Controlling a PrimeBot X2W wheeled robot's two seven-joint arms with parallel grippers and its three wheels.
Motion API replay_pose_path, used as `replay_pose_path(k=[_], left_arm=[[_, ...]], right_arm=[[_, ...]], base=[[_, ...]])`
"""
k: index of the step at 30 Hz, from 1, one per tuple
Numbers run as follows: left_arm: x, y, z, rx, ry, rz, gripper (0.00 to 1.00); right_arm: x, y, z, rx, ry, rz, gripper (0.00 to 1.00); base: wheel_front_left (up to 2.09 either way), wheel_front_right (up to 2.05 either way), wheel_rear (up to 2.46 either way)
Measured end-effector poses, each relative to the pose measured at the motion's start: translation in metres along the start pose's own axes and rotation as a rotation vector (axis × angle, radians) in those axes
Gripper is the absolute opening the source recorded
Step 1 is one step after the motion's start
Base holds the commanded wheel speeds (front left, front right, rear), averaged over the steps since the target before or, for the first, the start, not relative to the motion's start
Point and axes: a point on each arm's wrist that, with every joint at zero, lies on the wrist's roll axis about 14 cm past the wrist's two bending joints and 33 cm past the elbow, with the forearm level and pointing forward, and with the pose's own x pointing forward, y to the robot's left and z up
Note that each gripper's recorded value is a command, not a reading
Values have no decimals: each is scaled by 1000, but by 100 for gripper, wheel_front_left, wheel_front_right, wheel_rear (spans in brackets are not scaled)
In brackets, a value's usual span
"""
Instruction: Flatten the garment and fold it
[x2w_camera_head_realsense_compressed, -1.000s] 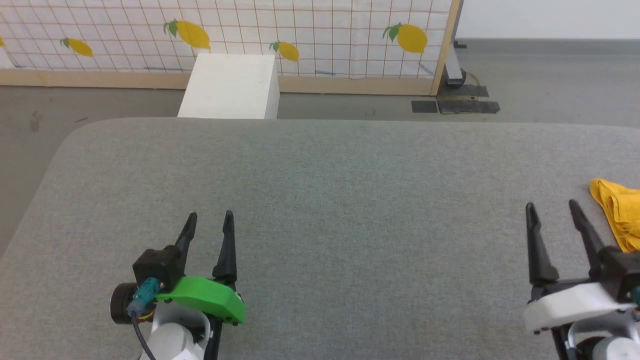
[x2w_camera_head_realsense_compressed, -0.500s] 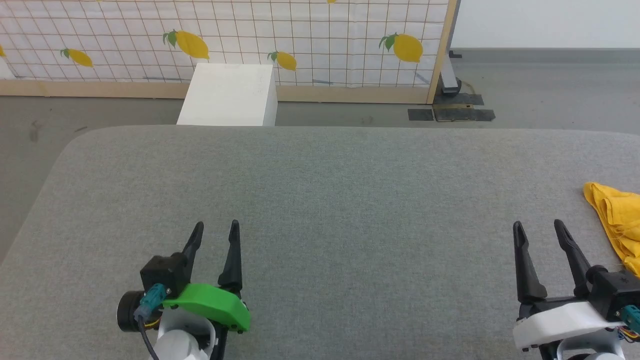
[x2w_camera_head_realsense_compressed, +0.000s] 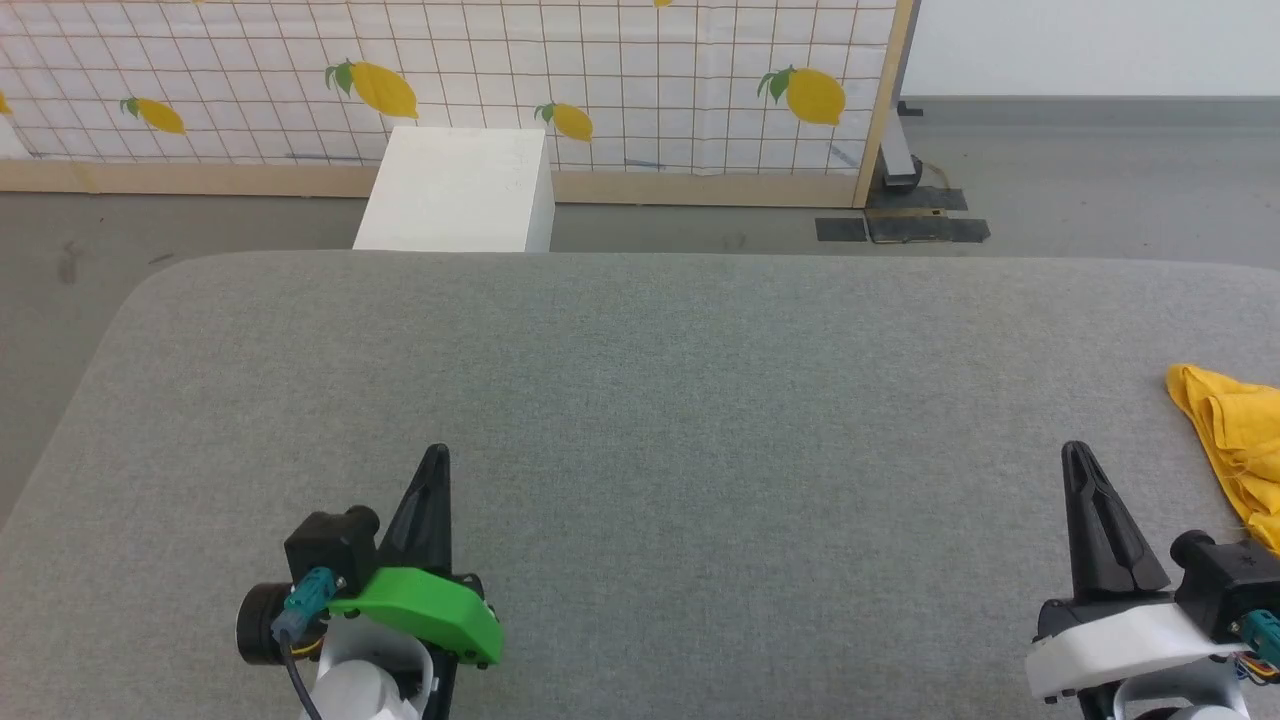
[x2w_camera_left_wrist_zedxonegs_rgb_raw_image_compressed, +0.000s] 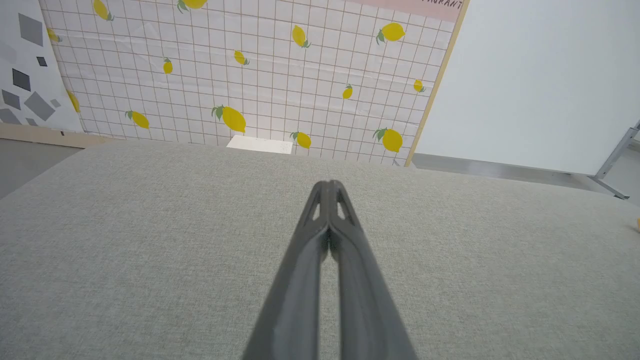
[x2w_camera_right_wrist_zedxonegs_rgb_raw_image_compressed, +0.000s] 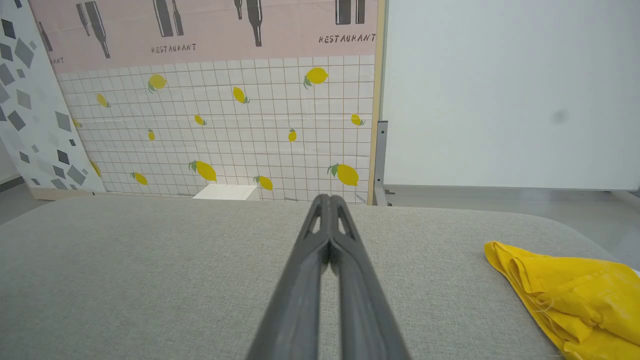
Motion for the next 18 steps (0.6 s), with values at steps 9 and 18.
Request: replay_pose_path(k=[9, 18], left_arm=[[2, -2, 3, 10, -1, -7, 0], [3, -2, 6, 23, -1, -8, 0]], right_arm=[[-1, 0, -1, -2, 10, -1, 0], [-1, 1, -3, -5, 21, 3, 0]], base=[[0, 0, 0], [0, 0, 0]])
